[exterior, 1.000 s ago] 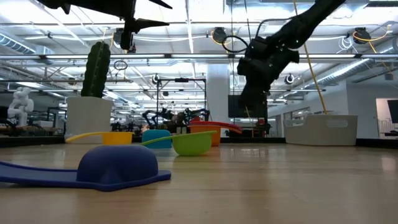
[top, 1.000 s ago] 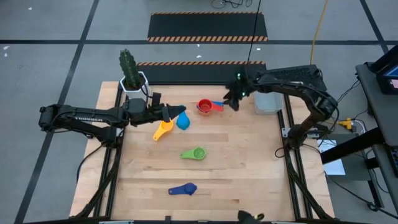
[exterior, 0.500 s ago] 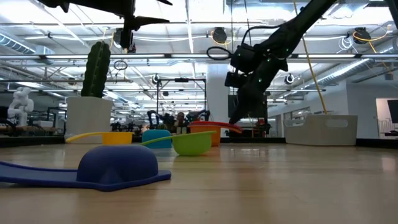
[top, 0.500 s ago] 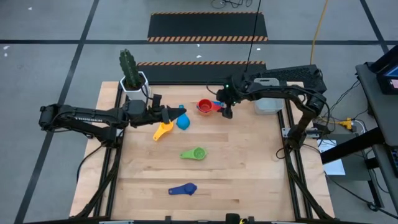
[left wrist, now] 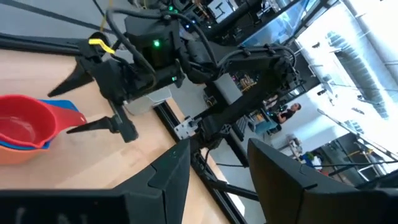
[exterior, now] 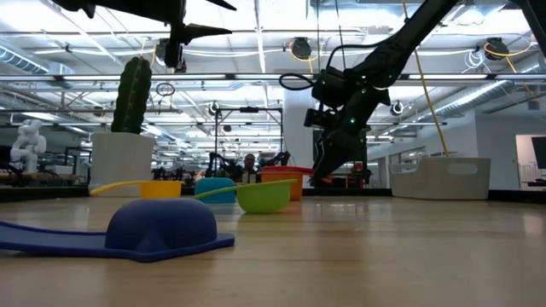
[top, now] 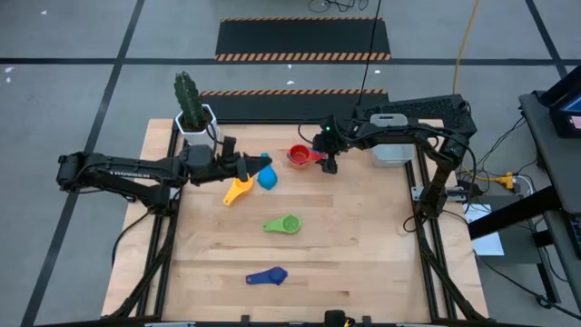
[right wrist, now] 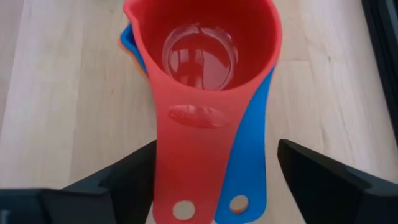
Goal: Nest measuring cups in basket
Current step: Stack the red measuring cup on top of the blue measuring cup, then stack the light blue measuring cup on top of the red measuring cup
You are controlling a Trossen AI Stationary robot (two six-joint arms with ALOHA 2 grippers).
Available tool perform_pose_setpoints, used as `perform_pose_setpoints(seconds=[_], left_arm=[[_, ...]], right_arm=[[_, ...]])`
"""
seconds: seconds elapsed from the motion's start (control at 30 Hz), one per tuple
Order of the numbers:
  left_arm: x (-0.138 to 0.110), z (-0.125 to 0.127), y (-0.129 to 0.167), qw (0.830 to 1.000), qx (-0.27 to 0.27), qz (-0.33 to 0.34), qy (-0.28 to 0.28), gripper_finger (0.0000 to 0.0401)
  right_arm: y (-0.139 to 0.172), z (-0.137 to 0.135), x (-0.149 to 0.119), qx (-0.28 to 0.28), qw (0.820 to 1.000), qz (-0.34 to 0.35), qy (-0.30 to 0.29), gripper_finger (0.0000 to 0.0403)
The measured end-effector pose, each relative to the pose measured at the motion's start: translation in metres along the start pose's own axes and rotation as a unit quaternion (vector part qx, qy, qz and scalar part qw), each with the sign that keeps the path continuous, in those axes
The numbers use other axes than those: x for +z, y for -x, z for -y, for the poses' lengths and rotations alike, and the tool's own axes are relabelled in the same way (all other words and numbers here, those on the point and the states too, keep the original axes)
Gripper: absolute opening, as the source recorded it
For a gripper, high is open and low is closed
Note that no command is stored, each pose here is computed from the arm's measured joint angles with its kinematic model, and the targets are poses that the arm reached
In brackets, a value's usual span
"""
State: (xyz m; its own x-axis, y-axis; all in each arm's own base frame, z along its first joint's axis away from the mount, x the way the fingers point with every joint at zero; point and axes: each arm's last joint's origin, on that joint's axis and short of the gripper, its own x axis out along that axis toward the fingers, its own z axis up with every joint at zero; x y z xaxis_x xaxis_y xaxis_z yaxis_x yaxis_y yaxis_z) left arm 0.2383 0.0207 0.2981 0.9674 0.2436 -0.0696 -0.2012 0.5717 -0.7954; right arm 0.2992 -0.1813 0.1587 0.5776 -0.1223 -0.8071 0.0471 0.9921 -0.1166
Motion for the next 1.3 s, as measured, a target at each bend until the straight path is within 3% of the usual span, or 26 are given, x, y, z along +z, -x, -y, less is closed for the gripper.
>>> perform_pose_setpoints(seconds=[0.3,0.73,0.87,1.0,1.3], left_arm=[[0.007,-0.005,-0.001,1.000,0.012,0.015,-0.022,0.0163],[0.011,-0.008,-0.002,0.999,0.009,0.010,-0.046,0.0163],[0.011,-0.008,-0.002,0.999,0.008,0.009,-0.046,0.0163],[0.010,-0.008,-0.002,0.999,0.006,0.007,-0.051,0.0163],[0.007,-0.013,-0.002,0.998,0.032,-0.013,-0.050,0.0163]], right_arm=[[0.000,0.000,0.000,0.001,1.000,0.001,0.003,0.0218],[-0.001,-0.012,-0.003,0.027,0.998,-0.036,-0.046,0.0141],[-0.003,-0.019,0.000,0.020,0.996,-0.041,-0.072,0.0148],[-0.001,-0.025,0.004,0.020,0.994,-0.038,-0.098,0.0180],[0.026,-0.035,0.014,0.014,0.990,-0.031,-0.139,0.0238]])
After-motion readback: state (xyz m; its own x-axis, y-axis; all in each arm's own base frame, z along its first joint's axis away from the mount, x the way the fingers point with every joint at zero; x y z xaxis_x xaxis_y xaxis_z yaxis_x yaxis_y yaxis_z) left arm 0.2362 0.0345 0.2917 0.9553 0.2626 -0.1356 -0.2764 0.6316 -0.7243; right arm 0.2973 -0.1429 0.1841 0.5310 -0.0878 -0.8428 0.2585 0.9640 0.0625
